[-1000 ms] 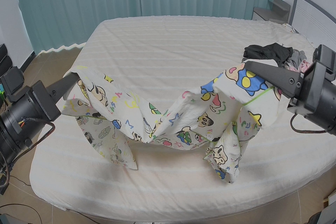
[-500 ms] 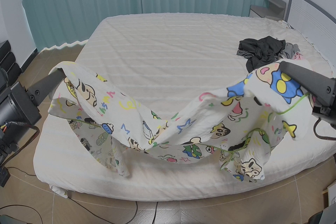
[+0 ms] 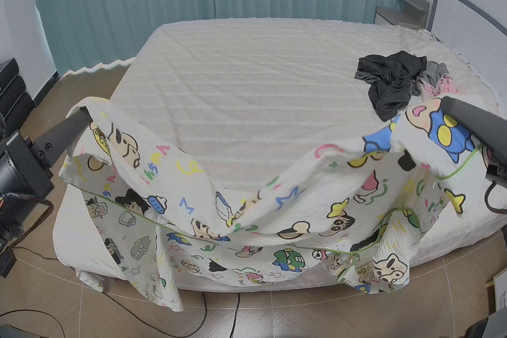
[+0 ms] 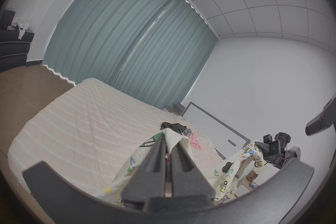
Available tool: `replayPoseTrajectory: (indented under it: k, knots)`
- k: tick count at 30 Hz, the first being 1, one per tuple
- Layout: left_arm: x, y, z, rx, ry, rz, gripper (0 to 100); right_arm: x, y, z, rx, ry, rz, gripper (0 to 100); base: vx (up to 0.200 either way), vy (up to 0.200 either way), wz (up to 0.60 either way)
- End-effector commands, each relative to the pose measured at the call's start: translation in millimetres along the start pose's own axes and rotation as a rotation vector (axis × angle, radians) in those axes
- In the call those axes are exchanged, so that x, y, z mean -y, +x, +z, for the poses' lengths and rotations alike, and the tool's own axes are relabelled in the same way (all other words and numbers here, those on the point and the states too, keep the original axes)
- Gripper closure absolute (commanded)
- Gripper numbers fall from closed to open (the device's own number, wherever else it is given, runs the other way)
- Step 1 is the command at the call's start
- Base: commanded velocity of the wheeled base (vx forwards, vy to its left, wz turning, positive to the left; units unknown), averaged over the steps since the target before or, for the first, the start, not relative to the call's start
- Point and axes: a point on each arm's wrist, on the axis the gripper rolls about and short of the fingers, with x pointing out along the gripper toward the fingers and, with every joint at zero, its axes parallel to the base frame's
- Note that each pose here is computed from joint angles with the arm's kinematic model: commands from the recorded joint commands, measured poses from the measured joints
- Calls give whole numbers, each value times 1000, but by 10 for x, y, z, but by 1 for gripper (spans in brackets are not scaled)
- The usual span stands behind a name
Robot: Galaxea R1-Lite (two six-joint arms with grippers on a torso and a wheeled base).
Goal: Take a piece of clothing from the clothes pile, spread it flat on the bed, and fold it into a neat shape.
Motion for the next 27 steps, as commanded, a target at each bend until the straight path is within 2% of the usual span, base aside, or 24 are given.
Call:
replayPoseTrajectory:
  k: [1,4,8,12,27]
  knots:
    - [8,-45,-112,-56,-6,-45,100,7,-107,-45,-54,6,-3,100,0,0,0]
    - [48,-105,-67,-55,-16,-111,100,-32,-203,-12,-72,14,35,100,0,0,0]
    - [59,-202,-40,-83,-19,-149,100,-54,-303,-8,-105,25,56,100,0,0,0]
    - [86,-337,-9,-124,-65,-229,100,-67,-390,-28,-147,68,92,100,0,0,0]
    - [163,-440,195,-57,-80,-282,100,-156,-404,106,-119,67,142,100,0,0,0]
